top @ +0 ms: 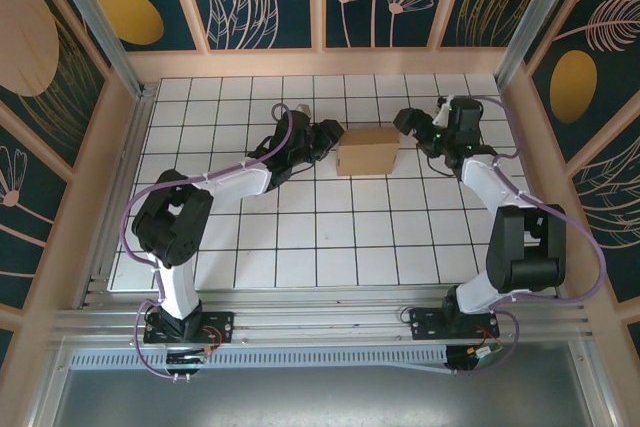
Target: Fold the paper box
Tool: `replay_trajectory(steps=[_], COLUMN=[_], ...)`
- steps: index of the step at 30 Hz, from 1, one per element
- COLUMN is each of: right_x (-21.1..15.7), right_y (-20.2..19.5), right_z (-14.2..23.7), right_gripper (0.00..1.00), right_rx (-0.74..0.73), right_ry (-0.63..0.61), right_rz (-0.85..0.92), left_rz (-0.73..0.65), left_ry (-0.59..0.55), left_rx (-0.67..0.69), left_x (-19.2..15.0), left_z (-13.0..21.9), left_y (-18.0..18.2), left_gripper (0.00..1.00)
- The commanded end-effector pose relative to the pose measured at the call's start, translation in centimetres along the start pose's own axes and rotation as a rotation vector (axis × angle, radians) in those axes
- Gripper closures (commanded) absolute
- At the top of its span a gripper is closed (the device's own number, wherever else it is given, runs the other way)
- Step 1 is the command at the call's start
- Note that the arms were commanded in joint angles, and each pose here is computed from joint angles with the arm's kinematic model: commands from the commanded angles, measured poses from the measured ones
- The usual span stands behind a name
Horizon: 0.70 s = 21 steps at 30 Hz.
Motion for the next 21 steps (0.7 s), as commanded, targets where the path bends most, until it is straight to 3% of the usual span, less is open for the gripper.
replay_trajectory(steps=[1,12,21], right_x=[1.5,-1.0,-2.5], right_y=[-0.4,-1.6,-1.9], right_z=[0.4,-0.5,-0.4], right_gripper=[0.16,0.35,0.36], right_rx=[-0.029,0.037,0.044], right_ry=[-0.021,0.055,0.08], right_rz=[0.014,-0.089,-0.107], left_rz=[-0.011,-0.003,0.003], left_ry=[0.077,0.082,0.077], left_rx=[0.153,0.149,0.167], left_x=[-2.2,-2.2,-2.1], left_z=[-1.0,-1.4,-1.7], left_y=[4.7,4.6,5.1], left_gripper=[0.65,0.66,0.66])
Point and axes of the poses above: each hand's point on the last joint's axis, 136 mm out from that joint toward the fingers, its own z axis back along the fingers, its own y axis along the line the jaws close on, x = y × z, the point moved 1 cm from there along z, back along the fingers, and after that the axes turned 8 degrees about -z, right-handed, at the moved point
